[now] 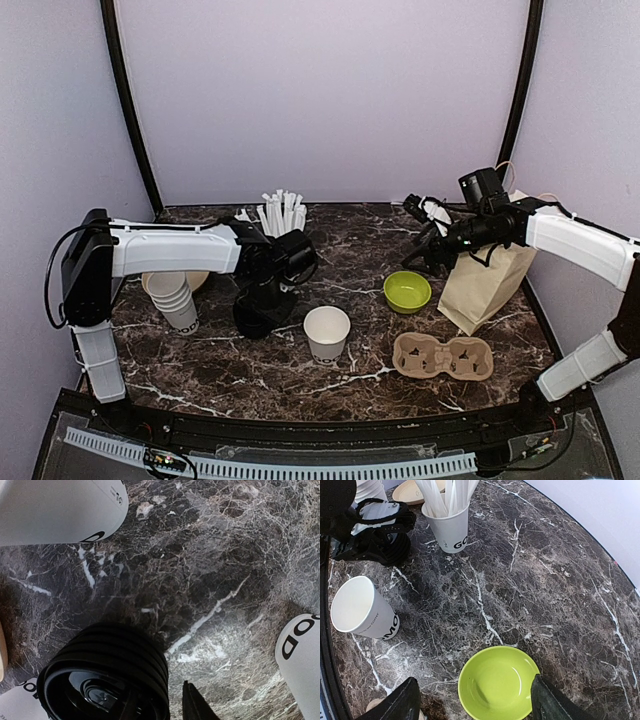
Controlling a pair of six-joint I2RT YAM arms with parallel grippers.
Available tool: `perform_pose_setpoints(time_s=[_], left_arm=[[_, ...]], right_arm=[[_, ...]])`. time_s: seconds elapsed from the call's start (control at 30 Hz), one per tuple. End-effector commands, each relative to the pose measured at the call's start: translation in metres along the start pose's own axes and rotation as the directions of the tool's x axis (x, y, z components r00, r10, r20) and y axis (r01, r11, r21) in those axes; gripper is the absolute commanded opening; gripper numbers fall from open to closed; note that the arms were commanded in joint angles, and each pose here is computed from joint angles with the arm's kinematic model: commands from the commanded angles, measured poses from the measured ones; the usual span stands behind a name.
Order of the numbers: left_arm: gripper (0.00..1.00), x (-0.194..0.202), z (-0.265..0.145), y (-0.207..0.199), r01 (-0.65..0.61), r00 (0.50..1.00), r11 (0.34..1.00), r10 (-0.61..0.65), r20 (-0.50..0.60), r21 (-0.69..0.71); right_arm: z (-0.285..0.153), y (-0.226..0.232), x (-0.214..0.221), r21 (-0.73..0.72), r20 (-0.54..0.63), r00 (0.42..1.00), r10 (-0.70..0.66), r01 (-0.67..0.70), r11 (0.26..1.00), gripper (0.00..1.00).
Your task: Pack the takeout coffee
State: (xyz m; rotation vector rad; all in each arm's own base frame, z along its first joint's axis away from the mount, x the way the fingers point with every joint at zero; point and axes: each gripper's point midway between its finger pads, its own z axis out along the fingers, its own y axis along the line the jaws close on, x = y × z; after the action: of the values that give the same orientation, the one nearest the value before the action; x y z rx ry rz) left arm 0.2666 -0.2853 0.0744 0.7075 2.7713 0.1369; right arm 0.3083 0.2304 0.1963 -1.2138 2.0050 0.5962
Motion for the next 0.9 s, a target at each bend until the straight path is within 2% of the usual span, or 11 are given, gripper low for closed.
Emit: perform_pose_setpoints(time_s=[0.0,0.37,0.57,0.7,0.87], left_arm=[[0.31,0.009,0.004,0.005,0.015,0.999,1.0,-0.015,-0.029,-0.016],[0.14,0.011,-0.007,0.008,0.006,0.999,1.0,-0.007,-0.036,-0.011],[0.12,0.011,-0.016,0.01,0.004,0.999,1.0,-0.004,-0.036,-0.014],[0.11,0.008,-0.036,0.014,0.003,1.0,1.0,-0.003,-0.017,0.0],[0.06,0.0,-0.072,0.001,0.011,0.999,0.985,-0.02,0.047,0.171]], right_arm=[[-0.001,0.001,-0.009,-0.005,0.035,0.999,-0.021,0.021,1.0,0.76],[-0.001,0.003,-0.008,-0.006,0.037,0.999,-0.022,0.023,1.0,0.76],[-0.001,0.002,-0.01,-0.01,0.039,0.999,-0.021,0.021,1.0,0.76],[-0.001,0.004,-0.011,-0.019,0.041,0.999,-0.018,0.019,1.0,0.76],[0.0,0.006,-0.011,-0.034,0.042,0.999,-0.015,0.016,0.999,0.76]])
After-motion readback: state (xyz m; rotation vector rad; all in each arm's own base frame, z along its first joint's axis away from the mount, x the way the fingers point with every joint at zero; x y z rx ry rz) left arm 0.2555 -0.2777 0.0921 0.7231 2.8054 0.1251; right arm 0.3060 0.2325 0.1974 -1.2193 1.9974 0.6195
